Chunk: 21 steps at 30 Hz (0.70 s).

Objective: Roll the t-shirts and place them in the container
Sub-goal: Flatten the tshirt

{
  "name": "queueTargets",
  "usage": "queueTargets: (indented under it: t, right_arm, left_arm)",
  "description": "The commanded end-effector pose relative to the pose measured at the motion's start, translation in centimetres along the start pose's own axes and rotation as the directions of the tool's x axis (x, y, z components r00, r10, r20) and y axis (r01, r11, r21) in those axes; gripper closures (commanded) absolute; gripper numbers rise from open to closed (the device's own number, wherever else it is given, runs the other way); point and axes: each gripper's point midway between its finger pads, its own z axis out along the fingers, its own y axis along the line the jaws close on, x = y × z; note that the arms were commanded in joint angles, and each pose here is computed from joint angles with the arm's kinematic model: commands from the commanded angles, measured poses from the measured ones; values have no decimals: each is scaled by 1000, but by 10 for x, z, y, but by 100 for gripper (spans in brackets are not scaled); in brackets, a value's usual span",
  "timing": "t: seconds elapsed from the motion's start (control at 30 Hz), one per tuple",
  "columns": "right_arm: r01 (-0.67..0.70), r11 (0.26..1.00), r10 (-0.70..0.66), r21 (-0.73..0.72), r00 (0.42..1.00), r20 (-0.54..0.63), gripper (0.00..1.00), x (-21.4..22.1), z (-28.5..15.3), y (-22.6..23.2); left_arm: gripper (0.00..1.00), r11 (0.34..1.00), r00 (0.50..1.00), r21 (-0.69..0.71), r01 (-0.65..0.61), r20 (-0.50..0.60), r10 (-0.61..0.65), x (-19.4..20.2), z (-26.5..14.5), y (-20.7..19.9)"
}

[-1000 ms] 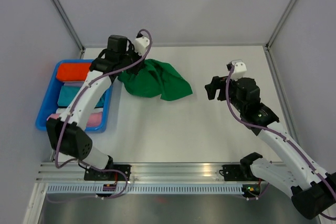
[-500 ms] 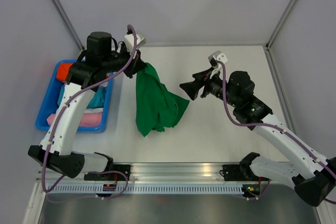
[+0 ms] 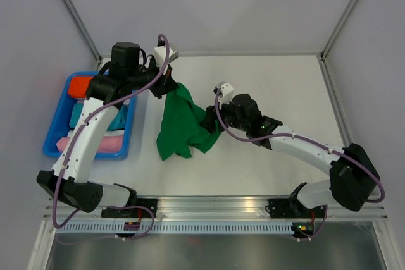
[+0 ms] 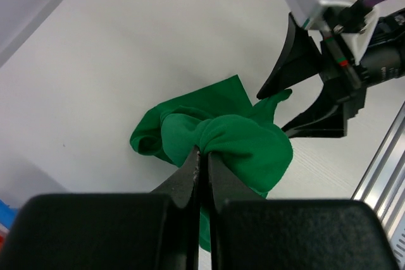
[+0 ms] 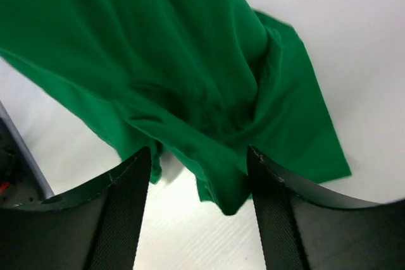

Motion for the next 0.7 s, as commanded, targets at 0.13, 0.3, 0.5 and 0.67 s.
queueTargets:
  t: [0.13, 0.3, 0.5, 0.67]
  right_arm:
    - [-6, 995, 6, 99, 1000, 0, 95, 10, 17, -23]
    - [21, 948, -58, 318, 993, 107, 100, -55, -6, -54]
    - [130, 798, -332, 588, 909, 251, 100, -239, -91, -74]
    - [148, 761, -473, 632, 793, 384, 100, -337, -171, -38]
  left_arm:
    - [98, 1000, 1000, 15, -16, 27, 16, -3, -5, -6]
    - [98, 998, 999, -48, -41, 24, 42, -8, -8, 10]
    - [98, 951, 977, -289, -108, 147, 156, -79, -51, 65]
    - [98, 919, 933, -335, -207, 216, 289, -123, -71, 69]
